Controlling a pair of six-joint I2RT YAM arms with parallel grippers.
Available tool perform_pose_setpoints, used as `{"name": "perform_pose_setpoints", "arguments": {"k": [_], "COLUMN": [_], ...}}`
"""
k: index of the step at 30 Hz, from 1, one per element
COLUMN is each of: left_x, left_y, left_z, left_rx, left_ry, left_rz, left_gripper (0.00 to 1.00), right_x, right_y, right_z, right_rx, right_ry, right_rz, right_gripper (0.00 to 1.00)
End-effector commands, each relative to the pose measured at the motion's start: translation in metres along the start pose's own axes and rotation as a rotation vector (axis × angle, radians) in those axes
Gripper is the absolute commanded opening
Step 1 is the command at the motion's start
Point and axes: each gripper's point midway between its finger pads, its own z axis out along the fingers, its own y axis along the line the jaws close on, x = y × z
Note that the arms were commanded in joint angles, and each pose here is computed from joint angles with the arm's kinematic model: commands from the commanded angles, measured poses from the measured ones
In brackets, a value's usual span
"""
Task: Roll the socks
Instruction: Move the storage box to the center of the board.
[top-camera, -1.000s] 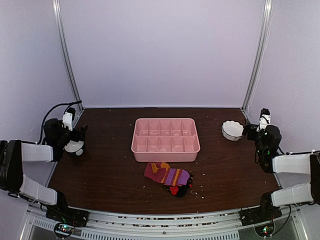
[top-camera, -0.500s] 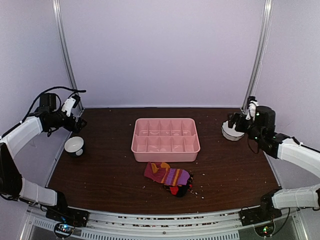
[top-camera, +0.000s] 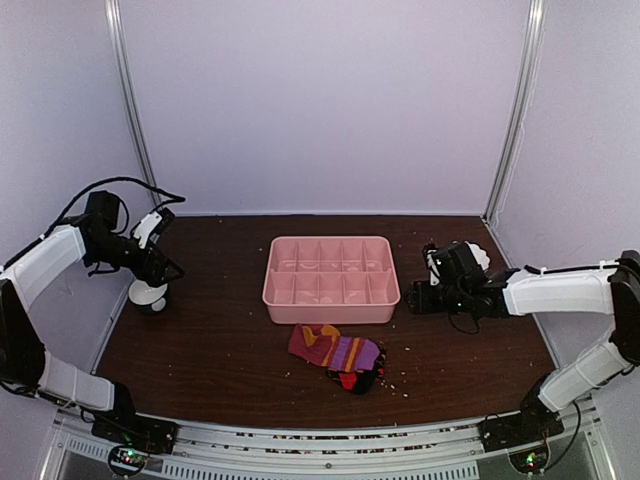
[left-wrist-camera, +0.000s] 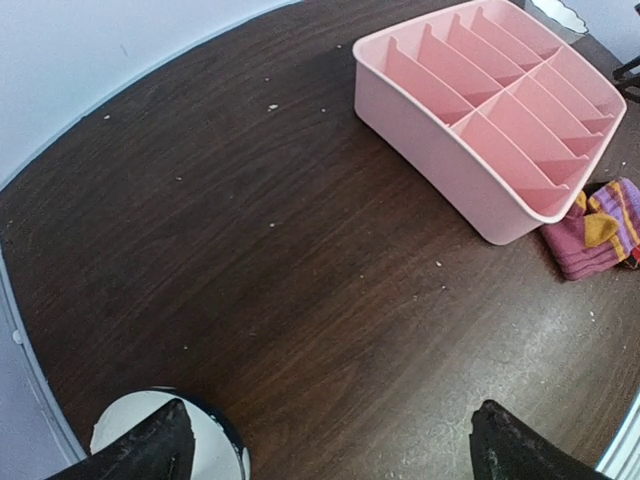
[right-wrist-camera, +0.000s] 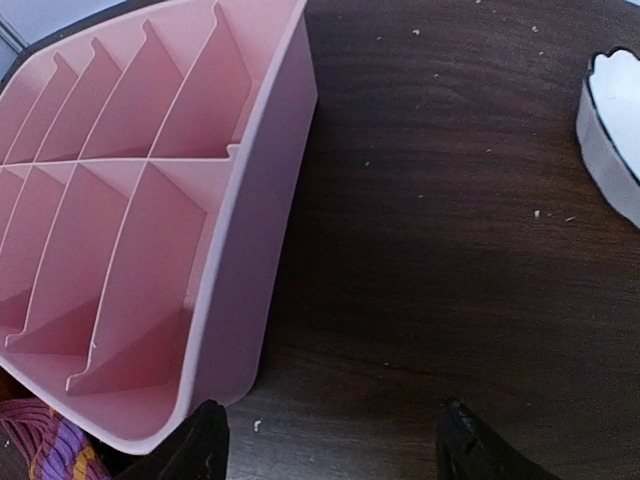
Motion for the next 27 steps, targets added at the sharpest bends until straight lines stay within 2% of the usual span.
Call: {"name": "perform_pose_setpoints", "arguments": {"k": [1,5,12,22,27], "left_x": [-0.013,-0.015,-0.003,0.004,0.008], "left_y": [-0.015,-0.019,-0.027,-0.04,-0.049], "left_z": [0.0,-0.003,-0.003,-0.006,-0.002], "left_rx": [0.055,0.055,0.072,0.104,0.147], "left_ry": [-0.02,-0.027,0.012,0.008,0.02], "left_rz": [0.046,0.057,0.081,0.098,0.109], "left_gripper": [0.98,0.98,0.98,0.98,0.98], "right_x": [-0.002,-0.003,-0.027,-0.065,-0.09], "right_y": [0.035,0.051,0.082,0.159,0.169], "right_z": [0.014,0.027,0.051,0.105,0.11], "right_rx": [-0.071,-0.058,-0.091,-0.184,-0.157], "right_ry": [0.052,0.11,0.109,0.111,0.087], "right_rz": [0.027,0.005,0.008,0.023,0.002], "right_gripper": [0.68,0.66,0.62,0.59,0.58]}}
